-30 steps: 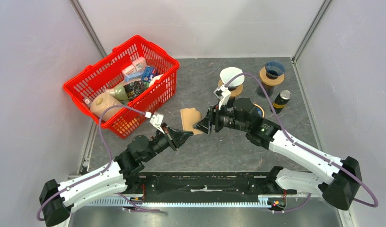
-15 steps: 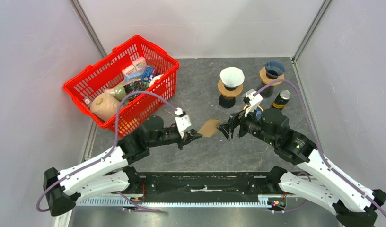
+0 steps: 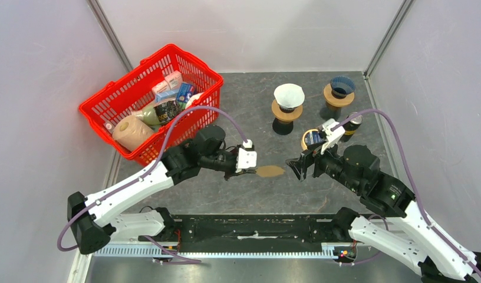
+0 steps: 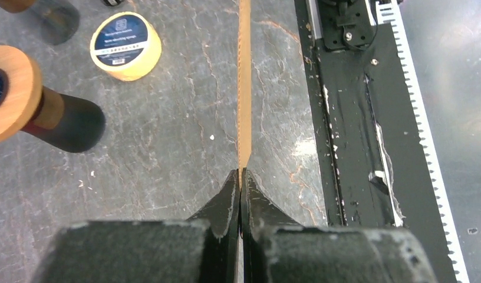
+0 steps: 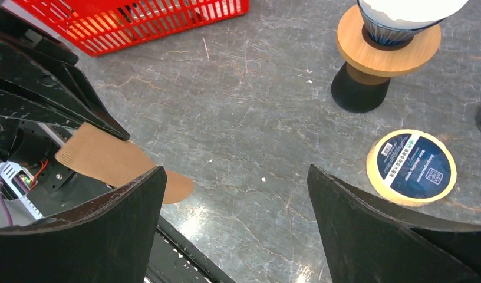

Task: Place the coffee filter in the dripper

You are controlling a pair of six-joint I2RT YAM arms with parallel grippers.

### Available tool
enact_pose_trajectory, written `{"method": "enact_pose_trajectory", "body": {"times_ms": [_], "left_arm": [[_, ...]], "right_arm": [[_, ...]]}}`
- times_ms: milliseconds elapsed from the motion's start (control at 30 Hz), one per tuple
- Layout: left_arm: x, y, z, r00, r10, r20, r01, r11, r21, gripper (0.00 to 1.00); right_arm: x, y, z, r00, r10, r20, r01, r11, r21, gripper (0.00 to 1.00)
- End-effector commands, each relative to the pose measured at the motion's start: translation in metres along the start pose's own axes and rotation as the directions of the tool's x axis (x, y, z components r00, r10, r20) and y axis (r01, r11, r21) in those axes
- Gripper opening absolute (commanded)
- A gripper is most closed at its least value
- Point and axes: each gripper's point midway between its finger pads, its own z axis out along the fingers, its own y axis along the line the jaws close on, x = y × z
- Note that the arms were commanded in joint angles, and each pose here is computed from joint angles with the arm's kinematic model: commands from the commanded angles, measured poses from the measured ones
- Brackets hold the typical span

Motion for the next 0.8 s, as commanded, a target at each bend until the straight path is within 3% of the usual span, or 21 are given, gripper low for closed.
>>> {"method": "enact_pose_trajectory", "body": {"times_ms": [0,300,467,667,767], "left_arm": [[-0.006,-0.005,0.0,0.999,0.052,0.003,-0.053,0.996,0.069,0.02],[-0.001,0.012,-0.002,1.0,-0.009,-0.003,0.009,1.0,0.014,0.02],[-0.001,0.016,-0.005,0.998,-0.049,0.031,0.047,0.998,0.052,0.02],[-0.002,0.01,-0.006,0.998,-0.044,0.043,0.04,0.996,0.083,0.02],[-0.001,0.006,-0.006,0.998,-0.041,0.038,0.037,0.994,0.105,0.02]], "right_arm": [[-0.007,0.012,-0.001,0.997,-0.072,0.008,0.072,0.994,-0.078,0.97],[0.001,0.013,-0.013,0.992,-0.123,-0.017,0.121,0.987,-0.109,0.97],[0.006,0.026,-0.012,0.987,-0.161,-0.01,0.156,0.968,-0.194,0.97],[0.003,0.03,0.01,0.982,-0.183,-0.042,0.171,0.964,-0.204,0.97],[-0.005,0.019,0.019,0.985,-0.165,-0.045,0.158,0.979,-0.127,0.97]]}}
